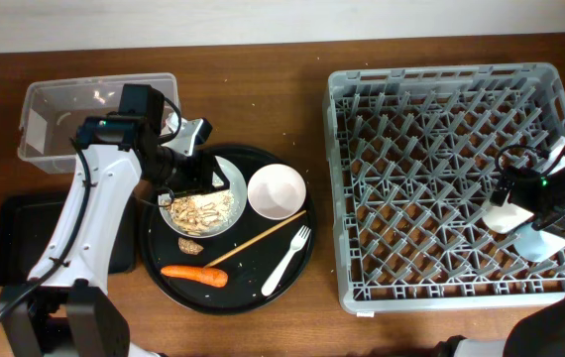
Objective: Sort waste into correct bins and load items into the dishwasher rack
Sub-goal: 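Place the white cup in the rack beside the blue cup with the right gripper, then grasp the pink bowl with the left gripper and lift it toward the rack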
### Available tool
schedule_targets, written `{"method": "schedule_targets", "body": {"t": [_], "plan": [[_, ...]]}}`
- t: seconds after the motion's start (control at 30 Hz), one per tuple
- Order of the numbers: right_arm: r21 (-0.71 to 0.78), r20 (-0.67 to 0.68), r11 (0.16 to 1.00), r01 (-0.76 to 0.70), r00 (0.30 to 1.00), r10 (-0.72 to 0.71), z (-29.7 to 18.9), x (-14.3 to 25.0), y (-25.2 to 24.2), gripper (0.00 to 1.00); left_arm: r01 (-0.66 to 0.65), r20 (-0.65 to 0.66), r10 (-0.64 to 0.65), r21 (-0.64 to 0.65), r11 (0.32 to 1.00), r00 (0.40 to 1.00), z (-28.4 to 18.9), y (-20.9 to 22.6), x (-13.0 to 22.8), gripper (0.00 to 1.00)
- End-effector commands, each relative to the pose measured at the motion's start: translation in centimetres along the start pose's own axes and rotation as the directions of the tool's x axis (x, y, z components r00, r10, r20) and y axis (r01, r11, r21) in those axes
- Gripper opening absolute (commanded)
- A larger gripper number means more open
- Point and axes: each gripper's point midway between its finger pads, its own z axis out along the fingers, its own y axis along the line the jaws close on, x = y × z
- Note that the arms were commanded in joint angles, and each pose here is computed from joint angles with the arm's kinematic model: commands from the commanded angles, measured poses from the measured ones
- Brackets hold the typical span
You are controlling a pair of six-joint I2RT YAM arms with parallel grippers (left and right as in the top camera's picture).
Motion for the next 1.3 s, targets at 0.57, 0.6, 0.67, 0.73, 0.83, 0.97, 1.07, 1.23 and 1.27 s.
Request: {"method": "schedule_targets", "body": {"t": [0.57,0.6,0.67,0.73,0.83,0.97,1.07,1.23,1.27], "plan": [[-0.527,0.041,0.673,0.518,0.807,-0.589,-4.8,9.7,18.0,0.98,-0.086,-0.205,0.035,-0.244,0.966,0.978,9.2,-2.4,2.6,0.54],[-0.526,0.040,0.675,0.518,0.807,-0.589,-4.8,9.6,18.0,0.98,-0.069,-0.228,0.010,-0.254,0.965,0.974,10.0,-2.2,3.0,0.54],[-0.514,0.038,0.681,0.522,0.807,-0.590,-4.7,9.6,17.8,0.98,-0.015,-0.260,-0.061,-0.280,0.960,0.964,11.5,-1.5,3.5,0.53],[-0.500,0.036,0.687,0.526,0.806,-0.591,-4.5,9.5,17.6,0.99,0.003,-0.271,-0.085,-0.290,0.957,0.959,12.4,-1.0,3.6,0.53],[-0.498,0.035,0.689,0.527,0.806,-0.591,-4.5,9.4,17.6,0.98,0.024,-0.256,-0.103,-0.292,0.956,0.961,13.1,-0.8,3.2,0.52],[-0.497,0.034,0.689,0.527,0.806,-0.591,-4.5,9.4,17.6,0.98,0.065,-0.214,-0.131,-0.291,0.954,0.968,13.5,-0.9,2.4,0.52],[-0.497,0.034,0.689,0.527,0.806,-0.591,-4.5,9.4,17.6,0.98,0.075,-0.201,-0.138,-0.294,0.953,0.970,13.5,-0.9,2.1,0.40],[-0.498,0.033,0.689,0.527,0.806,-0.591,-4.5,9.5,17.5,0.98,0.115,-0.179,-0.183,-0.335,0.935,0.967,13.9,0.1,2.5,0.40],[-0.497,0.033,0.689,0.527,0.806,-0.591,-4.5,9.5,17.5,0.98,0.118,-0.179,-0.186,-0.336,0.935,0.966,14.0,0.2,2.6,0.40]]}}
